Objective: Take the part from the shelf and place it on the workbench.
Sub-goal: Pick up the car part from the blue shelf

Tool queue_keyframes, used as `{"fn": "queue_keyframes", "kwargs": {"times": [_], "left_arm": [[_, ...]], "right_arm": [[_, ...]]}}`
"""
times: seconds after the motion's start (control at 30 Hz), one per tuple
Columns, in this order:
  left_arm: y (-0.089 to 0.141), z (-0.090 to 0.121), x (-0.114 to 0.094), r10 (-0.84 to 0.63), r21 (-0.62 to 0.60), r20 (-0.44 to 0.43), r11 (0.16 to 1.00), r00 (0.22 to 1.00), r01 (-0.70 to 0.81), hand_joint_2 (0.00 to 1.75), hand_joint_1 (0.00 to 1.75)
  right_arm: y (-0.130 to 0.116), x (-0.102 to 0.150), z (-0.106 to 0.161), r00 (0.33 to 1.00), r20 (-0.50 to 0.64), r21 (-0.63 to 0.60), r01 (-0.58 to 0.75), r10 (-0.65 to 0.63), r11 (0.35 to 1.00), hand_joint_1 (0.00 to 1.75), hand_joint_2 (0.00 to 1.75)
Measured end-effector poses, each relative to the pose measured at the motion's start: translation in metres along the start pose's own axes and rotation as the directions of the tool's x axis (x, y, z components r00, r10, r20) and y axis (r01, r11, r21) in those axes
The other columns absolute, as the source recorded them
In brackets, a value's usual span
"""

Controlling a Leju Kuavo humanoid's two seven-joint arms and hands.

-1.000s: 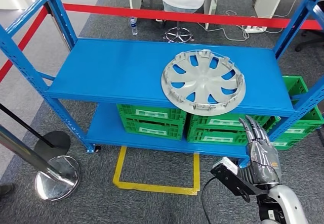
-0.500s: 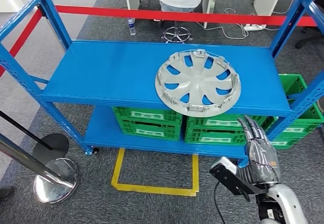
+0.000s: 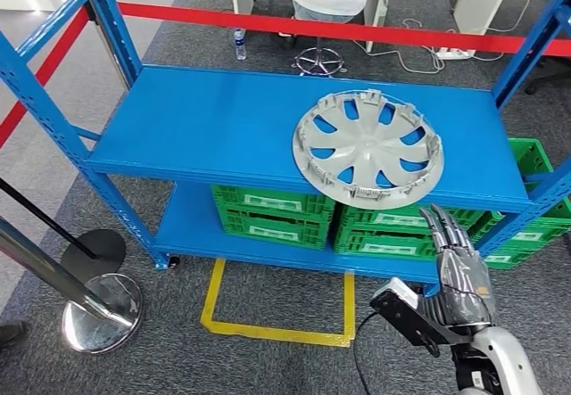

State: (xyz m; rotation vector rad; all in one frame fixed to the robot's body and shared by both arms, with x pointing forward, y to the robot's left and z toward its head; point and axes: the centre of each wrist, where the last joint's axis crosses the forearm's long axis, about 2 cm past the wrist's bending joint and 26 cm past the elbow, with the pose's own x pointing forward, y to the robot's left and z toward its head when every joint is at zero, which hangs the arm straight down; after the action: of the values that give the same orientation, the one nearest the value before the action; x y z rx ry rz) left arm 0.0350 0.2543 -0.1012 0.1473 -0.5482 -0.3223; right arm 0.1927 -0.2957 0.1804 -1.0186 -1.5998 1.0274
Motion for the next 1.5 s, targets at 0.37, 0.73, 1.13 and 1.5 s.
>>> {"fn": "queue_keyframes", "kwargs": {"times": [0.37, 0.73, 1.13, 1.5], "left_arm": [[0.0014, 0.0, -0.0008, -0.002, 0.002, -0.001, 1.0, 1.0, 0.002, 0.0, 0.0], [0.0007, 0.0001, -0.0005, -0.003, 0.006, 0.003, 1.0, 1.0, 0.003, 0.0, 0.0], [0.0008, 0.0004, -0.0009, -0.007, 0.011, 0.008, 1.0, 1.0, 0.007, 0.0, 0.0], [0.0015, 0.0018, -0.0043, -0.009, 0.014, 0.002, 1.0, 1.0, 0.009, 0.0, 0.0]], "right_arm": [[0.0002, 0.0006, 0.0, 1.0, 0.002, 0.0, 0.001, -0.001, 1.0, 0.0, 1.75], [0.0003, 0.0007, 0.0, 1.0, -0.003, 0.008, 0.007, -0.007, 1.0, 0.0, 1.75], [0.0038, -0.0006, 0.0081, 1.0, -0.025, 0.036, 0.017, -0.016, 0.999, 0.0, 1.75], [0.0035, -0.0007, 0.0089, 1.0, -0.026, 0.036, 0.018, -0.017, 0.999, 0.0, 1.75]]}}
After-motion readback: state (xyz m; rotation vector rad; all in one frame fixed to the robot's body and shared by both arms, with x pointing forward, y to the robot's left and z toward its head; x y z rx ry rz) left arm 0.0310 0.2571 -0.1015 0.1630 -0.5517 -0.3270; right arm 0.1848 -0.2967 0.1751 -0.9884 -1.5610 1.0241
